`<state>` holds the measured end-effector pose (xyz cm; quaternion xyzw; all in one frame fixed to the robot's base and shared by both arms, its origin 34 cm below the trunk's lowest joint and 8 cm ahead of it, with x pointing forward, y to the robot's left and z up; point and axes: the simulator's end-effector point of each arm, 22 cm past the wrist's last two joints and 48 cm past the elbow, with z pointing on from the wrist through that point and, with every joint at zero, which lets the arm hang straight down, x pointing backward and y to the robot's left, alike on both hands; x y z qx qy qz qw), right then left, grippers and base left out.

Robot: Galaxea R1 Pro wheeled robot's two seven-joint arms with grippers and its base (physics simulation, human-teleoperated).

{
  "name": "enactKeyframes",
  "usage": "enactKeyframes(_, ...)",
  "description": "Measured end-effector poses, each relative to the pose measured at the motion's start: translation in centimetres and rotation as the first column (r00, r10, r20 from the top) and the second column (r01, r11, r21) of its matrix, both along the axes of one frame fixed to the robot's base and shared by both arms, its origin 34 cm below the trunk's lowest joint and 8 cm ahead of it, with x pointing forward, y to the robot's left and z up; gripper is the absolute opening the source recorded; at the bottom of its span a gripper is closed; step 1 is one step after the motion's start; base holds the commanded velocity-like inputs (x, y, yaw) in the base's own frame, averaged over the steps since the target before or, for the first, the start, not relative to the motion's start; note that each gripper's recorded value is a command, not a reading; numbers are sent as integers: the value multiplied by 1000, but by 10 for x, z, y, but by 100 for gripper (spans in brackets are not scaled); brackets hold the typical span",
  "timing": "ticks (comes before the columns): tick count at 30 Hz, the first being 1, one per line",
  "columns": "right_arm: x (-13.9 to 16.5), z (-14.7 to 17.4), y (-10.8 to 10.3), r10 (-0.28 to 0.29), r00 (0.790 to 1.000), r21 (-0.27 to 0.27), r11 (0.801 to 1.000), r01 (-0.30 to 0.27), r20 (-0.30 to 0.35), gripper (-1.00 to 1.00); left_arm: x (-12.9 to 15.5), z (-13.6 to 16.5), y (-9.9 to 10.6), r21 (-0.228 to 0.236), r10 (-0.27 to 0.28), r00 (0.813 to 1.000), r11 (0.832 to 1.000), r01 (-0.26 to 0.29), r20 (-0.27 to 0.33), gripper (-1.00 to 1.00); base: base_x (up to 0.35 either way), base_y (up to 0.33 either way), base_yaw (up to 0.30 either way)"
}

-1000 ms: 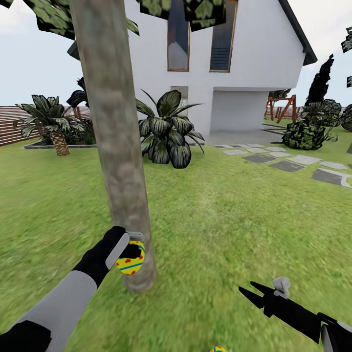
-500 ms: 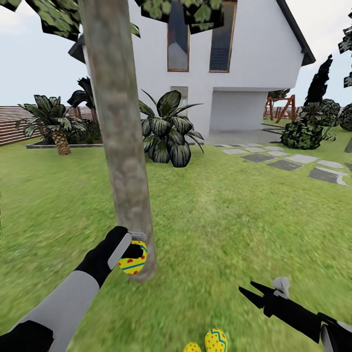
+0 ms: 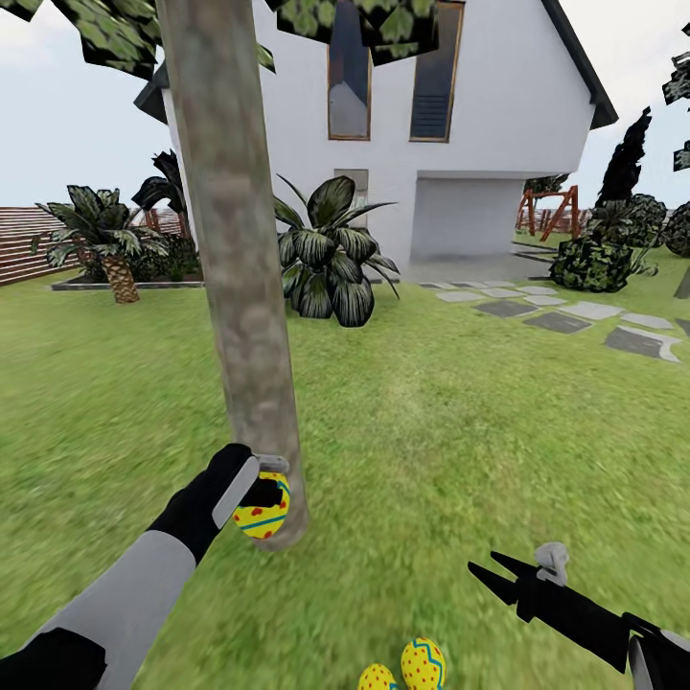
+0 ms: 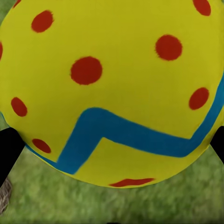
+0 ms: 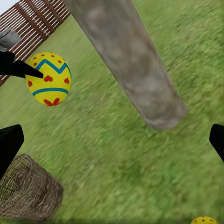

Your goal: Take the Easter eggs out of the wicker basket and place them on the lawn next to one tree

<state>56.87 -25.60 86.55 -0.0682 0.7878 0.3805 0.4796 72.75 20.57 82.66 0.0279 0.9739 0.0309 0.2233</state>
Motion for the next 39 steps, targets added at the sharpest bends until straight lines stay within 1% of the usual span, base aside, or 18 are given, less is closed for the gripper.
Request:
enactKeyframes(1, 0, -2, 0, 0, 1000, 0, 1000, 0, 0, 100, 0, -2, 0, 0, 0, 1000, 1000, 0, -2, -100, 0, 0, 0)
enactKeyframes(2, 0, -3, 0, 0, 1000, 0, 1000, 0, 0, 100, -4, -9, 1, 2, 3, 1000, 1000, -2, -18, -100, 0, 0, 0)
enactKeyframes(6, 0, -9, 0, 0, 1000, 0, 1000, 0, 0, 100, -24, -43, -15, -5, -6, 995, 1000, 5, -103, -100, 0, 0, 0)
enactKeyframes(8, 0, -12, 0, 0, 1000, 0, 1000, 0, 0, 100, -28, -52, -17, -2, -6, 993, 1000, 6, -121, -100, 0, 0, 0)
enactKeyframes(14, 0, -22, 0, -1, 1000, 0, 1000, 1, 1, 100, -35, -71, -22, -24, -15, 988, 1000, 11, -156, -100, 0, 0, 0)
enactKeyframes(19, 0, -30, 0, 0, 1000, 0, 1000, 0, 1, 100, -36, -81, -21, -25, -14, 987, 1000, 10, -162, -100, 0, 0, 0)
enactKeyframes(39, -2, -64, 0, 0, 1000, 1, 1000, 0, 1, 100, -36, -112, -22, -24, -18, 988, 1000, 14, -153, -100, 0, 0, 0)
